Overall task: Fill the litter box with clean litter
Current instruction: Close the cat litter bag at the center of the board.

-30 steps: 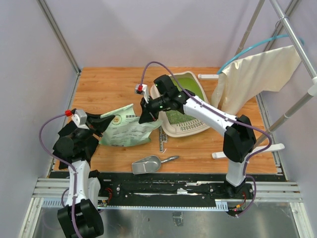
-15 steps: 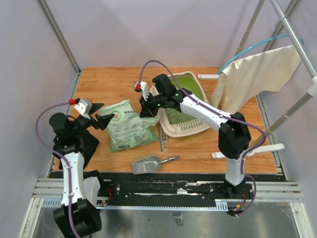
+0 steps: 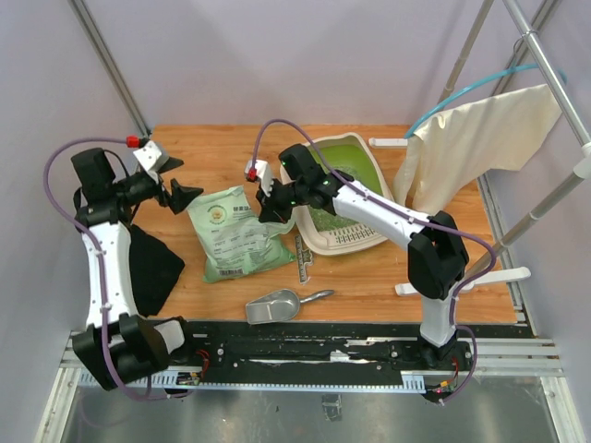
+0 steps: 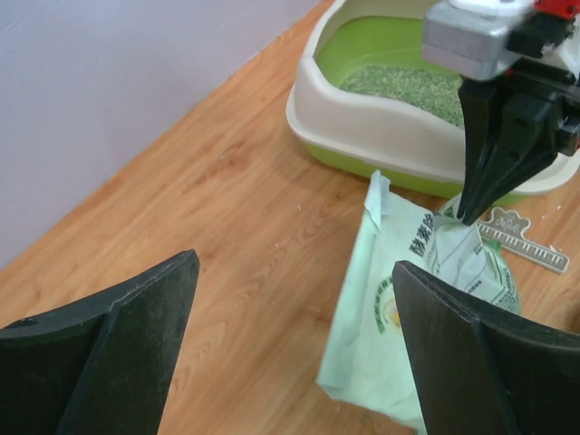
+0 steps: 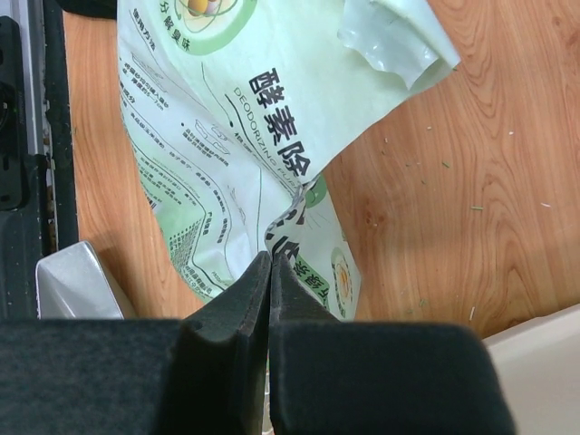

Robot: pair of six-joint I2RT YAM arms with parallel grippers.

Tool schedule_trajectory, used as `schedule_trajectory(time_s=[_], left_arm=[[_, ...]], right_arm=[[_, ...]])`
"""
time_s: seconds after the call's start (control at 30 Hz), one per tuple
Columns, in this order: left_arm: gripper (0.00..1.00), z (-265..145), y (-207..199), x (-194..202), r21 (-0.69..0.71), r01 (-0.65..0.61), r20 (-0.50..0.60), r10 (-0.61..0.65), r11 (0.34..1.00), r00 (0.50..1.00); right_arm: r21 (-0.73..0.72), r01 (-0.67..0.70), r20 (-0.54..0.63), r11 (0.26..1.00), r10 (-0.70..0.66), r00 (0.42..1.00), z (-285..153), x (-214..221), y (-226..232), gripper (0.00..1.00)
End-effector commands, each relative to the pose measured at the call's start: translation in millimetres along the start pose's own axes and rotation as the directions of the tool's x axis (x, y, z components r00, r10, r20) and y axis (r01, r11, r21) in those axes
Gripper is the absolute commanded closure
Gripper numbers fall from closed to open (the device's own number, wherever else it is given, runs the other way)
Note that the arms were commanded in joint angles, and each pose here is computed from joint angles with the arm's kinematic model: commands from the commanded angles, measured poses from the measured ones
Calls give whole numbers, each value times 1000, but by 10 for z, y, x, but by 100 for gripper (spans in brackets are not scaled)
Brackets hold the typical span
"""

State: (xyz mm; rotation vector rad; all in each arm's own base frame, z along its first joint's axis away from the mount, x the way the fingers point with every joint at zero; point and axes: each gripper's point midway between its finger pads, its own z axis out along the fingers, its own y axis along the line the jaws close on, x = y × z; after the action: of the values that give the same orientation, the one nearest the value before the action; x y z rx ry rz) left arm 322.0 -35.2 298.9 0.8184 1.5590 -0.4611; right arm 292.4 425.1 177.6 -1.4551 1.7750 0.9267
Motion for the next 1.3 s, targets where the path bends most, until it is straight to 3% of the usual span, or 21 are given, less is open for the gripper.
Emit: schedule_trajectory(time_s=[0.0, 0.13, 0.27, 0.47, 0.63, 0.7, 0.73, 0.87, 0.97, 1.0, 1.03, 1.1, 1.2, 1.27], left_arm=[[7, 95, -249, 267, 192, 73, -115, -52, 979, 992], [3, 260, -393, 571, 245, 121, -289, -47, 962, 956], [0, 340, -387, 589, 238, 128, -277, -59, 963, 959], [2, 427, -294, 775, 224, 158, -411, -54, 962, 910], [7, 537, -426, 834, 298, 185, -432, -40, 937, 901], [15, 554, -495, 835, 326, 189, -434, -30, 926, 900], [25, 555, -524, 821, 334, 187, -433, -26, 924, 901], [76, 504, -676, 749, 346, 135, -389, 11, 929, 921], [98, 444, -687, 697, 280, 1, -326, 94, 960, 941], [99, 403, -708, 702, 251, -40, -313, 120, 967, 942], [99, 364, -725, 678, 227, -92, -291, 158, 970, 944], [99, 279, -793, 579, 188, -187, -226, 228, 964, 947], [99, 191, -876, 285, 120, -329, -89, 340, 937, 936], [100, 128, -898, 70, 43, -398, -4, 398, 916, 917]], right_arm=[[-28, 48, -1, 998, -48, 999, -29, -52, 194, 99], [-29, 61, -4, 998, -61, 998, -27, -61, 216, 99], [-28, 70, -14, 997, -70, 997, -30, -49, 236, 99], [-36, 82, -25, 996, -82, 996, -15, -23, 269, 99], [-35, 90, -25, 995, -91, 996, -21, -26, 289, 99], [-30, 90, -27, 995, -91, 995, -28, -23, 280, 99], [-23, 90, -27, 996, -91, 996, -36, -27, 270, 99], [12, 89, -33, 996, -88, 996, -80, -35, 224, 99], [20, 78, -24, 997, -78, 997, -115, -65, 199, 99], [6, 70, -17, 998, -70, 997, -121, -68, 202, 98], [-3, 62, -13, 998, -62, 998, -125, -65, 196, 95], [-6, 41, -17, 999, -41, 999, -122, -24, 161, 71], [-25, 26, -3, 999, -26, 1000, -132, -10, 119, 43], [-58, 49, 15, 997, -48, 999, -130, -46, 150, 32]])
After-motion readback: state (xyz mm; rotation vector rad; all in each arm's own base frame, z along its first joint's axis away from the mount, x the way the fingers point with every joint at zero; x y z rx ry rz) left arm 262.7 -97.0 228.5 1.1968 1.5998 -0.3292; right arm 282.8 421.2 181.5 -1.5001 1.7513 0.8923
